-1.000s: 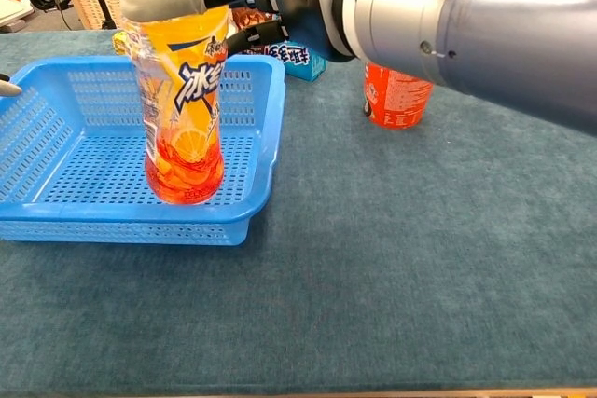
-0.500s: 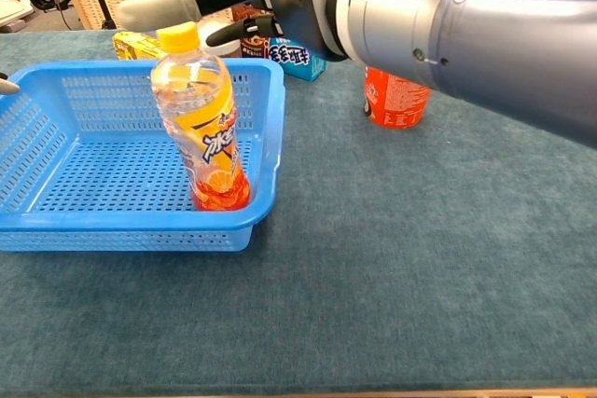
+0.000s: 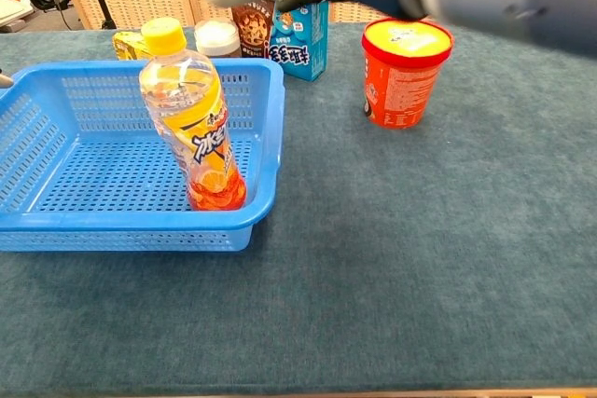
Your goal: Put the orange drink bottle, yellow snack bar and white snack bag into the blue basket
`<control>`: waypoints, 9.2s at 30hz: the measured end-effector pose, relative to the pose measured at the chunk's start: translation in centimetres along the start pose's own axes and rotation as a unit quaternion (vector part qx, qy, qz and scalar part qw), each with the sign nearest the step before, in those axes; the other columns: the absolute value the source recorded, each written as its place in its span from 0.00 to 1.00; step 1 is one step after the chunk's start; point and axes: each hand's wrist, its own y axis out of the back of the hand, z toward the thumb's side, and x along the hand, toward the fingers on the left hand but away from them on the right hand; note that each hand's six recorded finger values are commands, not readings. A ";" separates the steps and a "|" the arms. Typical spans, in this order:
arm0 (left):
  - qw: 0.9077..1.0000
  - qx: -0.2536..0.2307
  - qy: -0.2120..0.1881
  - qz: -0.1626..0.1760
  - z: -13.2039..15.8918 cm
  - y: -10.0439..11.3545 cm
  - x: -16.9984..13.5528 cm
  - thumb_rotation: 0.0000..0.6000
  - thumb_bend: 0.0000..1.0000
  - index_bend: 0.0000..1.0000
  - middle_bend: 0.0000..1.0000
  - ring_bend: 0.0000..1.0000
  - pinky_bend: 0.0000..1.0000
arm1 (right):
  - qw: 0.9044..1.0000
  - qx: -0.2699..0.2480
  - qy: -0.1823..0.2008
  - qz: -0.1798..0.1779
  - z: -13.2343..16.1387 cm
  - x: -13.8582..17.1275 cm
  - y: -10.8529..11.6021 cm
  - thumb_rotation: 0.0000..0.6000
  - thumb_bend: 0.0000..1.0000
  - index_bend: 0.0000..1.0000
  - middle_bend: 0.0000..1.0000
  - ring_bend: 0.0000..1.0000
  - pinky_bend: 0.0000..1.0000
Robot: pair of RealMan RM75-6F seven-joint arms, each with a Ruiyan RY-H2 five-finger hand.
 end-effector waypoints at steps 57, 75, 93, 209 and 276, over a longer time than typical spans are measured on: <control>0.996 0.065 -0.003 0.053 1.0 7.8 6.2 1.00 0.22 0.08 0.00 0.00 0.00 | 0.829 0.476 -0.078 -0.284 -16.4 22.8 28.4 1.00 0.16 0.11 0.00 0.00 0.13; 0.987 0.148 0.020 -0.062 0.5 11.7 19.2 1.00 0.22 0.08 0.00 0.00 0.00 | 0.817 0.478 -0.107 -0.305 -17.2 23.5 30.4 1.00 0.16 0.11 0.00 0.00 0.13; 0.972 0.205 0.052 -0.106 -0.5 11.4 25.7 1.00 0.22 0.10 0.00 0.00 0.00 | 0.816 0.475 -0.115 -0.309 -17.6 23.5 31.0 1.00 0.16 0.11 0.00 0.00 0.13; 0.961 0.268 0.005 -0.067 4.3 11.5 31.4 1.00 0.50 0.85 0.60 0.54 0.48 | 0.831 0.434 -0.110 -0.331 -17.3 24.4 32.5 1.00 0.16 0.11 0.00 0.00 0.13; 0.938 0.236 -0.201 -0.155 12.1 12.4 10.0 1.00 0.28 0.55 0.18 0.23 0.37 | 0.838 0.433 -0.084 -0.320 -16.4 23.9 30.9 1.00 0.16 0.11 0.00 0.00 0.13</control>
